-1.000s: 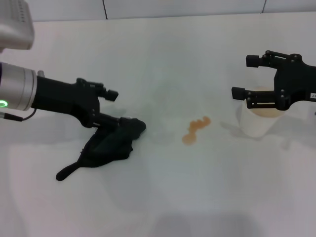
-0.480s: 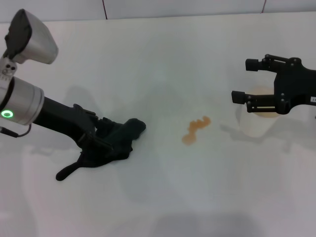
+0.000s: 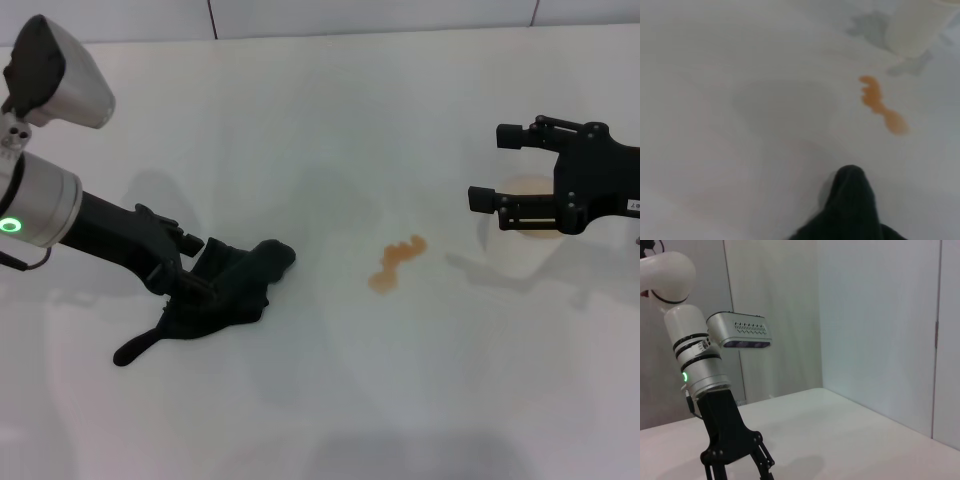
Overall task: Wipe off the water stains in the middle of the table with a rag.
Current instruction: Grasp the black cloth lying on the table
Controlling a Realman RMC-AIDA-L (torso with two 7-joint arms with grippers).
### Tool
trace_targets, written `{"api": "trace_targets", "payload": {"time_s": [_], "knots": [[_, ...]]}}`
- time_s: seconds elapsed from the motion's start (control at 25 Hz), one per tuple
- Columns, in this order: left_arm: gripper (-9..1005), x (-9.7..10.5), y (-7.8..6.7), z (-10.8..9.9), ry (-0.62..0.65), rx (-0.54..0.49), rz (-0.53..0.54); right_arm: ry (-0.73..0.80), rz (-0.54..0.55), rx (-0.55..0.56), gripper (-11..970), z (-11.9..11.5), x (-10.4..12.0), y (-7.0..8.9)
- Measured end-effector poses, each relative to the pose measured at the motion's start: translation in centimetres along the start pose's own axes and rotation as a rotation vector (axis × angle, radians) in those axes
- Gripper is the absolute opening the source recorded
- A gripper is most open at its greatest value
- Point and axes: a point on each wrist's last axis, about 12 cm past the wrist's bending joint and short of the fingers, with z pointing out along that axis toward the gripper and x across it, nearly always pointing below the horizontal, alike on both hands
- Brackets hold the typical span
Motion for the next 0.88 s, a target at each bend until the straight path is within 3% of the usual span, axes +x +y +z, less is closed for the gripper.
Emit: {"api": "trace_targets", "payload": {"time_s": [0.56, 0.88], "knots": [[848, -1.9, -0.5, 1.9, -0.022, 0.005, 0.066, -0.007, 0.025, 0.008, 867, -0.2, 0.5, 0.0], [847, -1.8, -0.7, 2.1, -0.028, 0.019, 0.064, -0.005, 0.034, 0.011, 867, -0.4, 0.7, 0.1]]}}
